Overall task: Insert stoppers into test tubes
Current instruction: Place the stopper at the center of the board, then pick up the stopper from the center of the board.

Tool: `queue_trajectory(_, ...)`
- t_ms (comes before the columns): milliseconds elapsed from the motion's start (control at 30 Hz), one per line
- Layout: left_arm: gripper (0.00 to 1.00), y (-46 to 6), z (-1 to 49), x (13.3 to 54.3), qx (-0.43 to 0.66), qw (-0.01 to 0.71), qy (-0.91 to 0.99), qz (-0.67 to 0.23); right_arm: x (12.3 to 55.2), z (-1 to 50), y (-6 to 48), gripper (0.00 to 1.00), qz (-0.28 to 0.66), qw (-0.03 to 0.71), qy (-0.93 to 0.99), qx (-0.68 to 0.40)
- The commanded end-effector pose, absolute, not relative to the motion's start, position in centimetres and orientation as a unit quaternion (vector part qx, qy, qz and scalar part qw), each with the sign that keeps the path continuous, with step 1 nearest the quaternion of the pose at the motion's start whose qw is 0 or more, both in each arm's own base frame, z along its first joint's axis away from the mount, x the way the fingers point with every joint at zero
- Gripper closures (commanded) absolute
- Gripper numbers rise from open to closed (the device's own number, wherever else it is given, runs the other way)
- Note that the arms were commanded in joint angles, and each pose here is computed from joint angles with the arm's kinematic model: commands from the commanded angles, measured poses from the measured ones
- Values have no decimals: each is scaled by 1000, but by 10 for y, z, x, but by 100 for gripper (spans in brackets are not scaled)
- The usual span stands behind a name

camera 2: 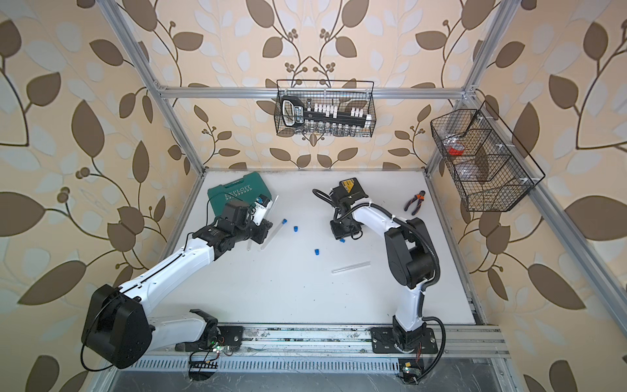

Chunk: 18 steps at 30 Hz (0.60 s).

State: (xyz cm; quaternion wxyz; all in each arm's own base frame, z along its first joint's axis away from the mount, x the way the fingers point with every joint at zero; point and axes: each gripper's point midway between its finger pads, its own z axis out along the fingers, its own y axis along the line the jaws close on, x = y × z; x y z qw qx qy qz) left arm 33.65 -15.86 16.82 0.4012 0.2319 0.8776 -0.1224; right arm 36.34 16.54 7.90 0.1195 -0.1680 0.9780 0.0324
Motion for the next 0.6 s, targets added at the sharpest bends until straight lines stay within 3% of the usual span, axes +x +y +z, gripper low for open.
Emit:
queue_trajectory(0, 100, -167, 188, 340, 241, 420, 864, -140, 357, 95, 163, 51, 33, 159, 942, -294)
queue_trajectory(100, 100, -169, 189, 339, 243, 421, 862, -147, 357, 97, 164, 51, 39, 176, 924, -338)
queue_trajectory(233, 100, -168, 192, 339, 243, 429, 858, -145, 345, 76, 164, 50, 45, 108, 916, -384)
queue_trajectory(567, 100, -167, 192, 338, 246, 431, 856, -142, 357, 46, 162, 50, 22, 86, 917, -389)
